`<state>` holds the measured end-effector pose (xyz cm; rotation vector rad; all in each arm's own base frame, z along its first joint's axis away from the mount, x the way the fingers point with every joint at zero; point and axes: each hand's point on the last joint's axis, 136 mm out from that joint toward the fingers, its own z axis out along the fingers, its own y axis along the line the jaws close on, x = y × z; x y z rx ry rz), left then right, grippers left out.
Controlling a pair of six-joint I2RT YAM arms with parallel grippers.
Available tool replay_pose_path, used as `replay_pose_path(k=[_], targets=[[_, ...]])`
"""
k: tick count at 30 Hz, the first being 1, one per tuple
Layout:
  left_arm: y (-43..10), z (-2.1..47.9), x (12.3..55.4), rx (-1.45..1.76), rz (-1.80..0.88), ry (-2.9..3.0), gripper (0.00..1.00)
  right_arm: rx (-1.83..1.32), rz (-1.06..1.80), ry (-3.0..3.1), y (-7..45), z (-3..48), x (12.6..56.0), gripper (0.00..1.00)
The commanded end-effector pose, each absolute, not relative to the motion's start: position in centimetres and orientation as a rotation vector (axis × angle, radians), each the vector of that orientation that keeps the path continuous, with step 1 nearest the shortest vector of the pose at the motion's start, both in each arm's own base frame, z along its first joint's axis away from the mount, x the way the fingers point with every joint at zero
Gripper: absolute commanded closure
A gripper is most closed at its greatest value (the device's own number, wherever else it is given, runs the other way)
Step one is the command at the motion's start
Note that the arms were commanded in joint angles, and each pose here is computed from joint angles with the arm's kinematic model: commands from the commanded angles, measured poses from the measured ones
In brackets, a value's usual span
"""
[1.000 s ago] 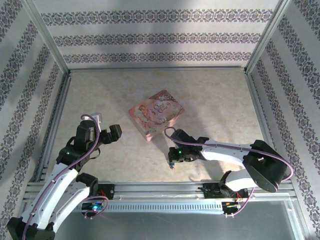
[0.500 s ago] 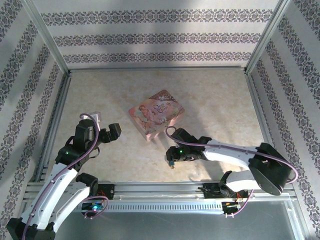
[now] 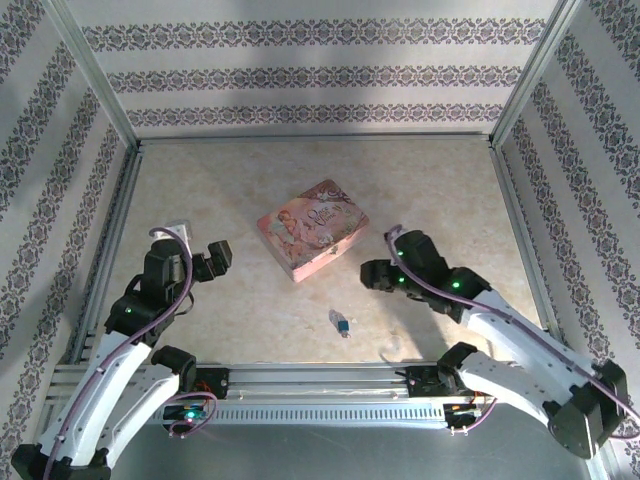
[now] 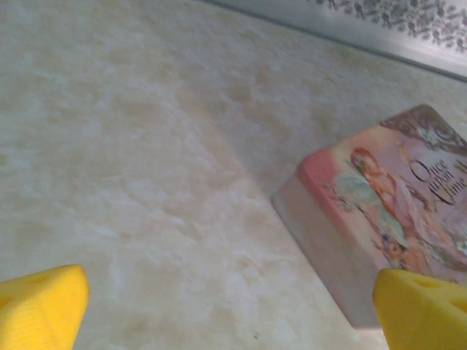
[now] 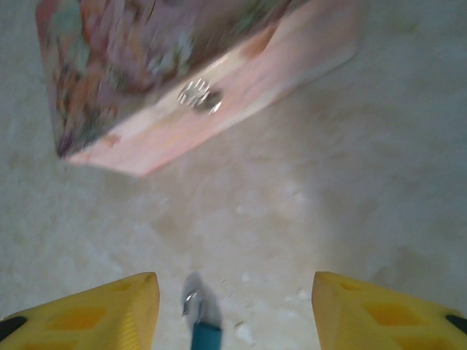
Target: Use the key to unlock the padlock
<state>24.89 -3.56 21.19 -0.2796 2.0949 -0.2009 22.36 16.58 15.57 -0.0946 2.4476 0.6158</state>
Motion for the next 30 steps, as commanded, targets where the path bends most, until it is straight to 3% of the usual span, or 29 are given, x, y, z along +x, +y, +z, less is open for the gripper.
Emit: replay_pose_path(k=[1,9,23,30], targets=[[-0.9,23.2,25.4,-0.295,-0.04,1.971,0.01,-0.096,0.477,2.361,13.2,17.0,23.5,0.39],[1.3,23.6,25.8,-0.3,0.12,1.845,0.01,0.003,0.32,2.149,7.7,19.9,26.2,0.32],[2.2,20.4,28.2,-0.267,0.291,1.831,0.01,0.139,0.112,1.968,1.4,18.0,29.7,0.02],[2.9,18.6,28.9,-0.306,0.338,1.816,0.01,0.141,0.066,1.88,0.1,16.5,31.1,0.02]])
